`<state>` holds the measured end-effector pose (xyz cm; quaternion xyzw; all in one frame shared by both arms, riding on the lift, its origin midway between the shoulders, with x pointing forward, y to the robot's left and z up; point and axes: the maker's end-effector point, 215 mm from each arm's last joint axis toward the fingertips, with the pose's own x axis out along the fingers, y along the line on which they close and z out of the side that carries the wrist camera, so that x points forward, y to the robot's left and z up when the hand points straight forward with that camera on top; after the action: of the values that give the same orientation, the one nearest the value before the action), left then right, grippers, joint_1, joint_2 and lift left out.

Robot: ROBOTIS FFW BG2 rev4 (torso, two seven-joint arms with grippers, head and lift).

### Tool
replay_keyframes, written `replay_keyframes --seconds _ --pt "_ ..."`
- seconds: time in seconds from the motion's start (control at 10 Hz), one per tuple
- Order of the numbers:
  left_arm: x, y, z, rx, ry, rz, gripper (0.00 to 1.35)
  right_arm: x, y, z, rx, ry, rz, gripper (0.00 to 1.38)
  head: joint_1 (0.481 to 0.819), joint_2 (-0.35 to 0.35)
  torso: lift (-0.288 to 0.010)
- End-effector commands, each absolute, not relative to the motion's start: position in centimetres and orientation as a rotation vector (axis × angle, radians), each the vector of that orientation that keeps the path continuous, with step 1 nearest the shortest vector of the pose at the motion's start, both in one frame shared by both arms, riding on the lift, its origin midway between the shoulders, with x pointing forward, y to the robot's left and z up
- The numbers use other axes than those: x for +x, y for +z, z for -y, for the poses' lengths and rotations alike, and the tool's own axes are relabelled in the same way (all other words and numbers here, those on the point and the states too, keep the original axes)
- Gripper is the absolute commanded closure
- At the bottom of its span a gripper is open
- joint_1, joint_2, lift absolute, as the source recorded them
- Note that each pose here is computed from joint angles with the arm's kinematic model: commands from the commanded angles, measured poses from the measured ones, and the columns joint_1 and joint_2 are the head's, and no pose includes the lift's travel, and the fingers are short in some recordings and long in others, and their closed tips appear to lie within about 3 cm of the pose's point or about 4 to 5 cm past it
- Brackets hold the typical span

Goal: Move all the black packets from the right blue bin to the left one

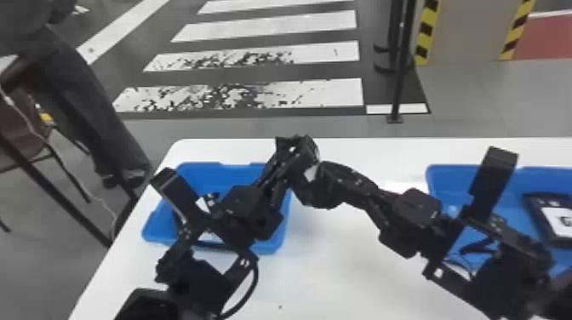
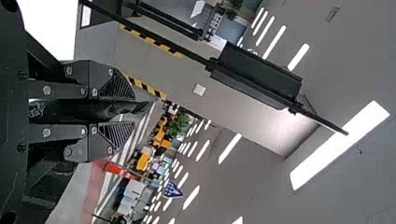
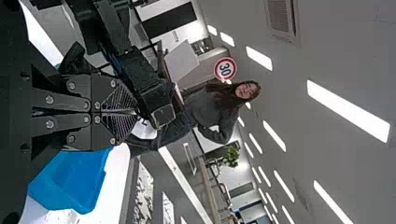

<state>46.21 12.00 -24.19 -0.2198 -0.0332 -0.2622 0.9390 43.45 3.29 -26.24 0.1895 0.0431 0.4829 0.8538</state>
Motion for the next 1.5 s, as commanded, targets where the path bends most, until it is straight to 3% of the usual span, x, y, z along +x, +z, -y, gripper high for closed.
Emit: replay_keyframes --seconds 0.0,0.1,0.3,0.4,0.5,0.6,0.9,1.0,1.1,1.2,1.3,1.4 --pt "46.2 -23.3 -12.1 -0.424 -0.533 0.097 1.21 44.4 -26.2 -3.0 0.421 1.000 -0.082 1.12 0.695 0.191 -0.140" --pt "46.3 -22.7 -12.3 -0.420 -0.529 0.116 1.21 44.7 -26.9 -2.9 0.447 0.995 -0.099 0.98 0.695 0.188 -0.140" --pt "46.9 -22.2 -14.5 -0.379 -0.480 0.143 1.21 44.7 -27.2 -2.5 0.467 1.009 -0.078 0.03 0.695 0.189 -0.140" --pt "47.7 -22.4 -17.6 -0.296 -0.397 0.153 1.21 44.7 -27.8 -2.2 0.516 1.002 -0.089 0.02 0.695 0.198 -0.140" --pt "49.0 -23.5 -21.5 -0.166 -0.290 0.151 1.21 44.8 -28.3 -1.6 0.557 0.983 -0.094 0.14 0.695 0.208 -0.140" --pt "50.5 -26.2 -24.5 -0.114 -0.221 0.114 1.21 45.1 -28.2 -1.2 0.562 0.974 -0.091 0.17 0.694 0.243 -0.140" --pt "52.2 -29.5 -30.1 0.015 -0.066 0.153 1.20 45.5 -28.6 -0.4 0.573 0.955 -0.094 0.16 0.695 0.316 -0.140" --pt "52.3 -30.7 -30.4 -0.011 -0.028 0.188 1.03 45.6 -28.7 -0.3 0.572 0.954 -0.096 0.16 0.695 0.332 -0.140" --pt "52.0 -32.2 -30.0 -0.087 -0.027 0.161 0.53 45.7 -28.7 -0.1 0.571 0.952 -0.096 0.16 0.695 0.337 -0.140" --pt "51.5 -32.1 -29.0 -0.118 -0.043 0.177 0.13 46.0 -28.8 0.3 0.569 0.943 -0.095 0.16 0.695 0.336 -0.140" --pt "51.0 -31.7 -27.7 -0.169 -0.067 0.200 0.08 46.2 -29.1 0.8 0.568 0.932 -0.098 0.16 0.695 0.327 -0.140" --pt "50.4 -31.9 -26.4 -0.257 -0.093 0.210 0.14 46.4 -29.3 1.0 0.562 0.926 -0.104 0.16 0.695 0.309 -0.140"
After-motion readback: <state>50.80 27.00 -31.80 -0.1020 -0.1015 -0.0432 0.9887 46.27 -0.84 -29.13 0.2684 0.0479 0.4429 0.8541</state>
